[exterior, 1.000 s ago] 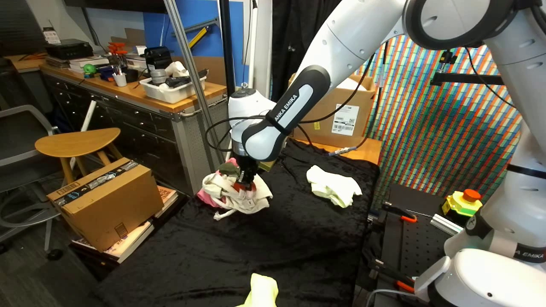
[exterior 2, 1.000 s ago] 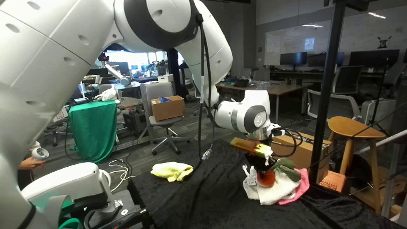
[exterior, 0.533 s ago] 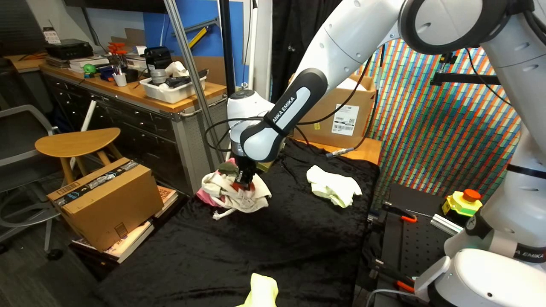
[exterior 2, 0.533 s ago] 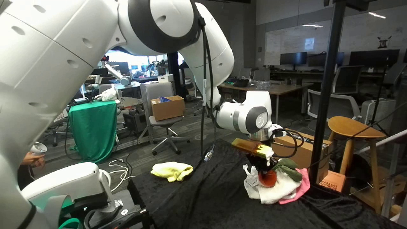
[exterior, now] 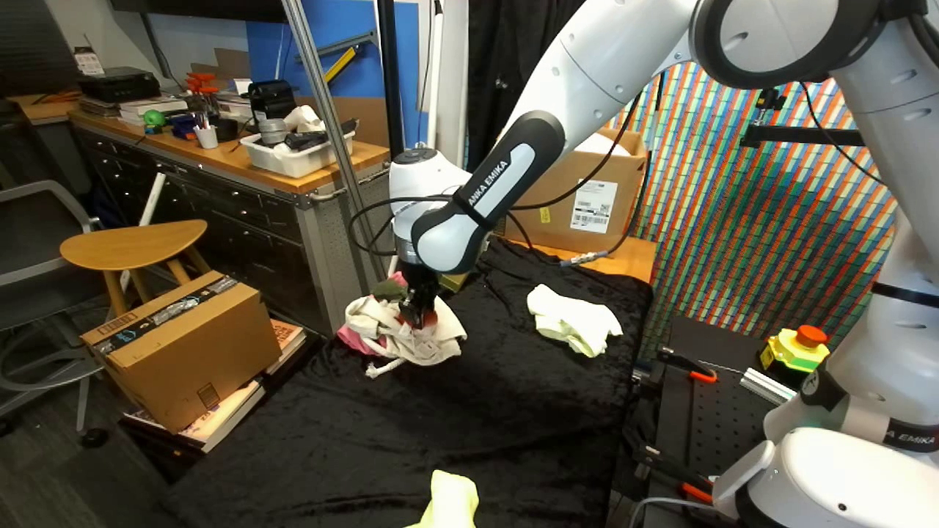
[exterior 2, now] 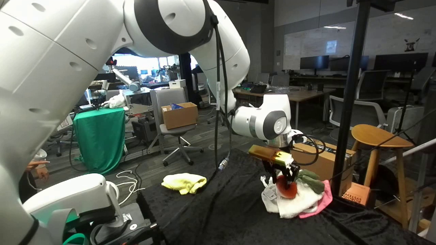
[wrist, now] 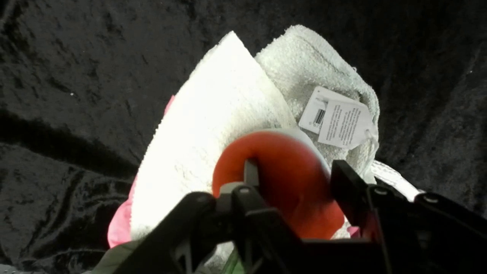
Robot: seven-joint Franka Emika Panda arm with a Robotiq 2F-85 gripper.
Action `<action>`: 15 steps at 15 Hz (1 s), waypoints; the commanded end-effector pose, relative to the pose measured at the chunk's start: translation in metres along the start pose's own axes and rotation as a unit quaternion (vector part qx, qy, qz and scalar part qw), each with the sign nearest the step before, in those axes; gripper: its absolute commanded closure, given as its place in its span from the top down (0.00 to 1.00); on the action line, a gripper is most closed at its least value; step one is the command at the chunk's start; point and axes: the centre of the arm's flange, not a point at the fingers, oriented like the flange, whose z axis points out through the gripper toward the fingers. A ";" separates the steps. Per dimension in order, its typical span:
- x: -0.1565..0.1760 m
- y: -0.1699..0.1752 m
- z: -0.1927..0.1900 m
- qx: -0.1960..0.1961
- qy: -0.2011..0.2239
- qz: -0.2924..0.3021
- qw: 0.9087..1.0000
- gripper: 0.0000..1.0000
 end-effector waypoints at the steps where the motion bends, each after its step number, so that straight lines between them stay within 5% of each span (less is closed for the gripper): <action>1: -0.006 0.002 -0.020 -0.006 0.012 -0.001 1.000 0.86; 4: -0.007 0.005 -0.026 -0.004 0.014 0.000 1.000 1.00; 15: -0.043 0.042 -0.043 -0.029 -0.018 0.020 0.999 1.00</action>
